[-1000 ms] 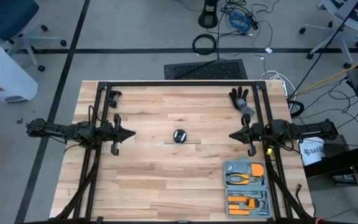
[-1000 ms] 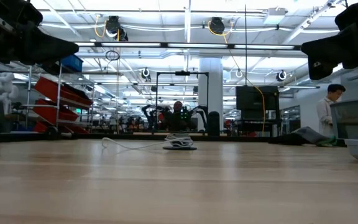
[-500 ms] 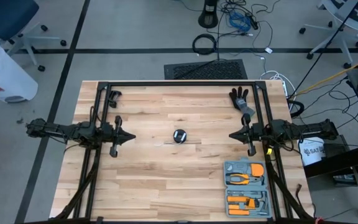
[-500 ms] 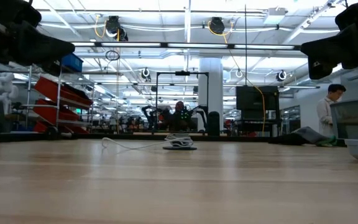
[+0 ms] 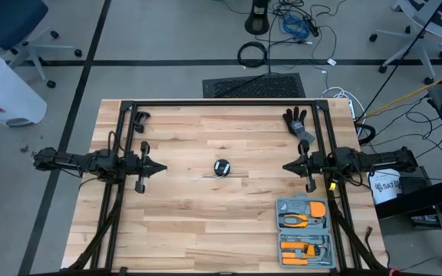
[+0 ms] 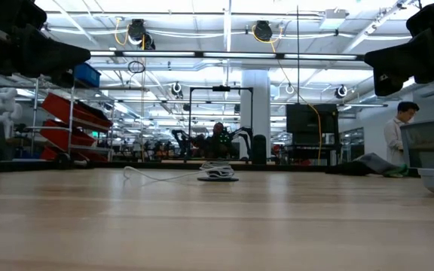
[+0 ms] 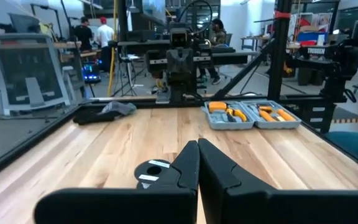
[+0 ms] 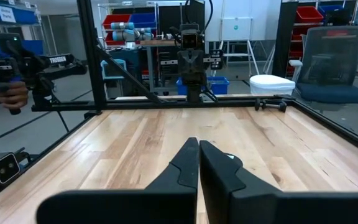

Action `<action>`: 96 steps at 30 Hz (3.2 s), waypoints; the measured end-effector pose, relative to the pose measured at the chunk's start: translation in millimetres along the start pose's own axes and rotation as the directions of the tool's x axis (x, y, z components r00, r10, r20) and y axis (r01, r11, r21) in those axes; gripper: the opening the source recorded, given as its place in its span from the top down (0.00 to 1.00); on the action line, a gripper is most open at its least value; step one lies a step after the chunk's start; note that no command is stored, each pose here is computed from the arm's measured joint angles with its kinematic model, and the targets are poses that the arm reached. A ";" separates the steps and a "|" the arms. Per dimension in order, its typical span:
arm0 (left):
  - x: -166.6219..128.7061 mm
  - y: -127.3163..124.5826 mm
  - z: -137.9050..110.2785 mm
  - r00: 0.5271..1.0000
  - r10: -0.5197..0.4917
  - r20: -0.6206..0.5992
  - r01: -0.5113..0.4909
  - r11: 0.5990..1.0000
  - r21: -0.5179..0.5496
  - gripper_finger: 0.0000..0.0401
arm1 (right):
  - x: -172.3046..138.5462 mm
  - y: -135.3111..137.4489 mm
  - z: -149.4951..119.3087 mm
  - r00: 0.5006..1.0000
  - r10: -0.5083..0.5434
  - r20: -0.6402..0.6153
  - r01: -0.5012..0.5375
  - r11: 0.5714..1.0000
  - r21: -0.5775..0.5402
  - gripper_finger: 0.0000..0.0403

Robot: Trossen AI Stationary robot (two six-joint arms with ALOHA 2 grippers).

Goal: Coil cords
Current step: Return to Home Position

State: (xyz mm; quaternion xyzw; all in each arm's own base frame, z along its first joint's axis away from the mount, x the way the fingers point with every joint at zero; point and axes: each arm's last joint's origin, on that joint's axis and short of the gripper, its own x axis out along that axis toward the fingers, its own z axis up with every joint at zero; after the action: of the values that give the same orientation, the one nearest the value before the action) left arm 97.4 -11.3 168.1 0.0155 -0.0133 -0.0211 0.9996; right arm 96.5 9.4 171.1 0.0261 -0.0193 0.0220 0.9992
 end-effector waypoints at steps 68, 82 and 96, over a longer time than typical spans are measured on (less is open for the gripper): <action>-0.1 3.3 1.1 1.000 -0.018 0.014 0.018 1.000 0.000 0.95 | 0.0 -0.1 -0.1 1.000 -0.001 0.000 0.001 1.000 0.000 1.00; -0.1 3.2 1.1 1.000 -0.018 0.014 0.018 1.000 0.000 0.95 | 0.0 0.0 -0.1 1.000 -0.001 0.000 0.001 1.000 0.000 1.00; -0.1 3.3 1.1 1.000 -0.018 0.014 0.018 1.000 0.000 0.95 | 0.0 0.0 -0.1 1.000 0.000 0.000 0.000 1.000 0.000 1.00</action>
State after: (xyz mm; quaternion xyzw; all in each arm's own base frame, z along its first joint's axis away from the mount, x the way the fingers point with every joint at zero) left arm 97.4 -8.1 169.3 0.0155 -0.0202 -0.0302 0.9992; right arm 96.5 9.4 171.0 0.0259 -0.0191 0.0218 0.9992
